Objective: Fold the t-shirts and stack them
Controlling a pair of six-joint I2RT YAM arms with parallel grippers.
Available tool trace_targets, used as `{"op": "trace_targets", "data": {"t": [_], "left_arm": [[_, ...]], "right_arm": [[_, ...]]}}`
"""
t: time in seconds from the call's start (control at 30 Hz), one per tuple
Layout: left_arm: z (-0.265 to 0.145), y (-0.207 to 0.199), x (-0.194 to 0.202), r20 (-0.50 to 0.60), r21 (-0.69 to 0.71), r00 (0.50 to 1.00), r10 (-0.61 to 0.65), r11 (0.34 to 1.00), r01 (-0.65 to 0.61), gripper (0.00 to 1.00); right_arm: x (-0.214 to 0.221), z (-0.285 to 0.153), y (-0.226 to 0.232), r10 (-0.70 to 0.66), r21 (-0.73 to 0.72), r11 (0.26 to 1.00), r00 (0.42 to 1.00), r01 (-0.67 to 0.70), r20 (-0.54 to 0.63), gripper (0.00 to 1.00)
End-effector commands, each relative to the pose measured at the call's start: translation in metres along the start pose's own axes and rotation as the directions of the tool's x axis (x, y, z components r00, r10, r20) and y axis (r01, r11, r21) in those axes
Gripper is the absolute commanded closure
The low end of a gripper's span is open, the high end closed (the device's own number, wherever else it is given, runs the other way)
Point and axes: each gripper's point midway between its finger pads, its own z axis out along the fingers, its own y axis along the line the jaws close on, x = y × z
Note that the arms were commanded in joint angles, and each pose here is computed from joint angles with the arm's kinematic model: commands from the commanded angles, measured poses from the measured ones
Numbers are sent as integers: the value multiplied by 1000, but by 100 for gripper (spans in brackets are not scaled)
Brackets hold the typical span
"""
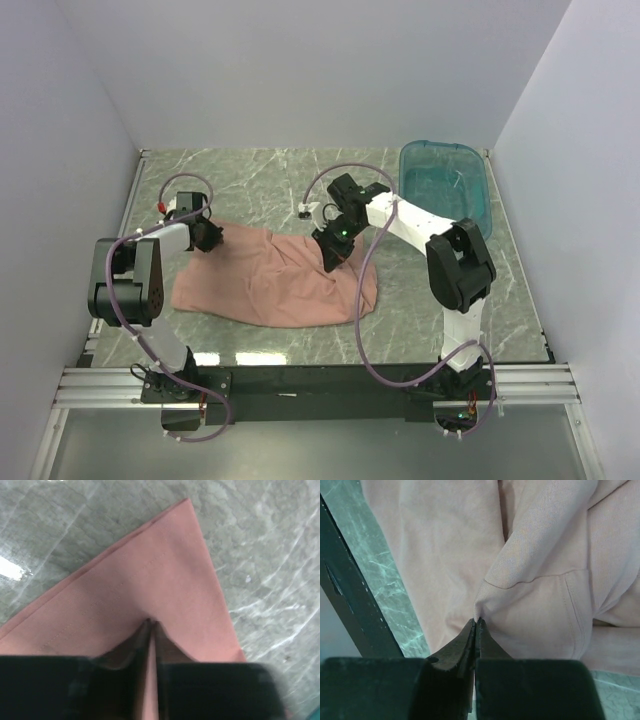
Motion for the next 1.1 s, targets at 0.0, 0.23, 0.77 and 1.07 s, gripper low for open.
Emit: {"op": "trace_targets", "data": {"t": [0.0,0.23,0.77,1.07], "left_arm": [[-13,-10,-7,8,34,999,32,999,-32,80],[-2,7,-2,-33,-82,999,27,996,-30,31],[29,45,31,-260,-268,950,174,932,-244,54],[30,51,36,-332,-292,899,287,875,-387,71]], "right_arm": [[-26,-31,15,-74,12,997,993,73,88,100],[-22,-24,13,-59,-3,998,994,59,91,100],[-15,-14,17,-42,-58,997,995,47,88,100],[-15,-19,22,-52,-65,996,993,59,104,100]]}}
